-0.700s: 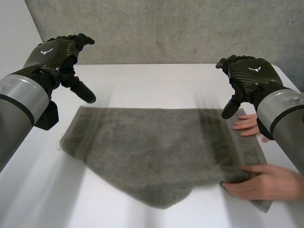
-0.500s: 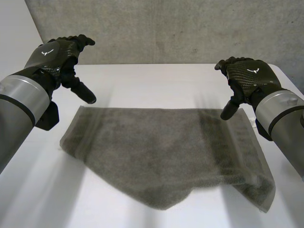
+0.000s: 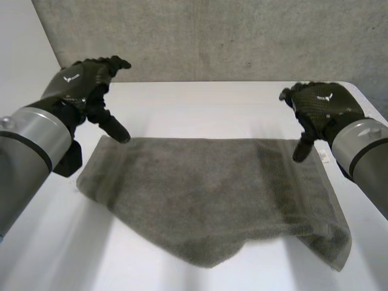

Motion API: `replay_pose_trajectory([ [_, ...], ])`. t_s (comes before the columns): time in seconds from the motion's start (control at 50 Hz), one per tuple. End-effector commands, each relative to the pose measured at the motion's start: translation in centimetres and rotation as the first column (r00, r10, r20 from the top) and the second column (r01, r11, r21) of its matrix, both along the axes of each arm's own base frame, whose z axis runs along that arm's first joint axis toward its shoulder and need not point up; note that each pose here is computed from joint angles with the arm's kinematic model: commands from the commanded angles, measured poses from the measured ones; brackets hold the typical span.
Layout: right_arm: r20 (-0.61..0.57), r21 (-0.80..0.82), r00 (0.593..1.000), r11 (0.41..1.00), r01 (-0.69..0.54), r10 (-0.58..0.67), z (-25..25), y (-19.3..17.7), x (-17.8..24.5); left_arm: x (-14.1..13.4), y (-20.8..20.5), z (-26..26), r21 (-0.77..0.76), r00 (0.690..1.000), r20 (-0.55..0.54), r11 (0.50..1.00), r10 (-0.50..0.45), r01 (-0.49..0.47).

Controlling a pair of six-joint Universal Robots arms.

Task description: Fold the towel.

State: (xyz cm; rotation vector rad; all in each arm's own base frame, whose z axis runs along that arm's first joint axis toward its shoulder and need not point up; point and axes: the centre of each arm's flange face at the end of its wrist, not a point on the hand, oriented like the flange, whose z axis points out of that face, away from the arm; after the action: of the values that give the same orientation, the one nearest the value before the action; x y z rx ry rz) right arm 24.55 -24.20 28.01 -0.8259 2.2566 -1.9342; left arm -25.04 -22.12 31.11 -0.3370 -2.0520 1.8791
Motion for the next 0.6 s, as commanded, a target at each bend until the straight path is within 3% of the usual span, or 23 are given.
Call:
replay_pose_trajectory([
  [0.02,-0.134,0.145,0.99,0.989,-0.028,0.047,-2.8,2.3,-0.9,-0.1,1.1,-3.2,0.078,0.995,0.091,0.997,-0.029,0.022],
  [0.1,-0.144,0.192,0.985,0.979,-0.063,0.092,-3.9,3.5,-1.2,0.8,2.2,-7.1,0.151,0.966,0.252,0.988,-0.063,0.025],
  [0.2,-0.171,0.284,0.974,0.954,-0.094,0.147,-6.5,4.5,-2.7,1.2,3.5,-11.0,0.209,0.925,0.351,0.975,-0.143,0.071],
  [0.34,-0.125,0.4,0.946,0.888,-0.228,0.299,-9.8,7.2,-2.9,1.3,4.6,-14.7,0.251,0.911,0.342,0.957,-0.23,0.148],
  [0.46,-0.125,0.356,0.946,0.903,-0.24,0.3,-11.4,7.3,-2.9,0.9,4.9,-16.6,0.256,0.905,0.316,0.944,-0.285,0.208],
  [0.6,-0.126,0.277,0.95,0.93,-0.243,0.285,-13.9,6.5,-2.7,0.6,4.6,-18.0,0.271,0.901,0.316,0.938,-0.297,0.214],
])
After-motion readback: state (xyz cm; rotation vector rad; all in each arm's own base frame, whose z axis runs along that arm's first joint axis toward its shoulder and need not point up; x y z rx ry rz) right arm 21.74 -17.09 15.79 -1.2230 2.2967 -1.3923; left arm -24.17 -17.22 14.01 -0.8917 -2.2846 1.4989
